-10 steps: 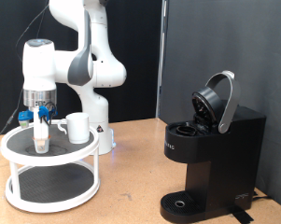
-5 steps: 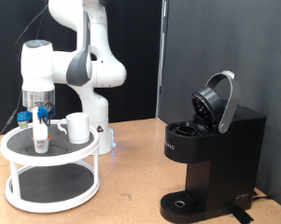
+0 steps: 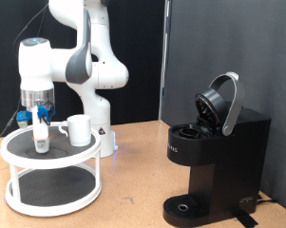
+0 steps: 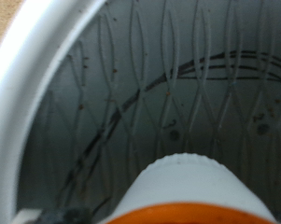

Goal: Make a cup of coffee with the keurig machine

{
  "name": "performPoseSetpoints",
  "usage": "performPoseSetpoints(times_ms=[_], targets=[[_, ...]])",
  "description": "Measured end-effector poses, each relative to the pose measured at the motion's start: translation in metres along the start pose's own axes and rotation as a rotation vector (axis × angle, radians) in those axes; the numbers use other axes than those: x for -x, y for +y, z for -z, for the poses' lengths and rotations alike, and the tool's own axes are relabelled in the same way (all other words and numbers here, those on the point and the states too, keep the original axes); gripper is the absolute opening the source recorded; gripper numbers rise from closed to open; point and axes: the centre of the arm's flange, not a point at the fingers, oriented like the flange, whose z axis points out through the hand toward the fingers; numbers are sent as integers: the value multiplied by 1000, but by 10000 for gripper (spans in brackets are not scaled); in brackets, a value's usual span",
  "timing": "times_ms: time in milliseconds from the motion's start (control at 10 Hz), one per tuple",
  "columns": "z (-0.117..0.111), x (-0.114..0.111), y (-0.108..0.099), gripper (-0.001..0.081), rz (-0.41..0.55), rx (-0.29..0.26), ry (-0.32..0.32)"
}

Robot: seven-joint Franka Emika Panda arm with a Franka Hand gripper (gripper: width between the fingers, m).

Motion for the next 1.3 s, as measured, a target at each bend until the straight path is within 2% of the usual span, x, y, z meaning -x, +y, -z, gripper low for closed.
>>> performPoseSetpoints(times_ms=[400, 600, 700, 1000, 1100, 1200, 1300], targets=[[53, -3, -6, 313, -20, 17, -29], [49, -2, -5, 313, -23, 23, -32], [49, 4, -3, 313, -53, 47, -86], [59, 52, 8, 313, -126, 169, -315], [63, 67, 13, 313, -145, 207, -362], [64, 74, 15, 313, -163, 222, -384], [64, 73, 15, 313, -156, 218, -377]])
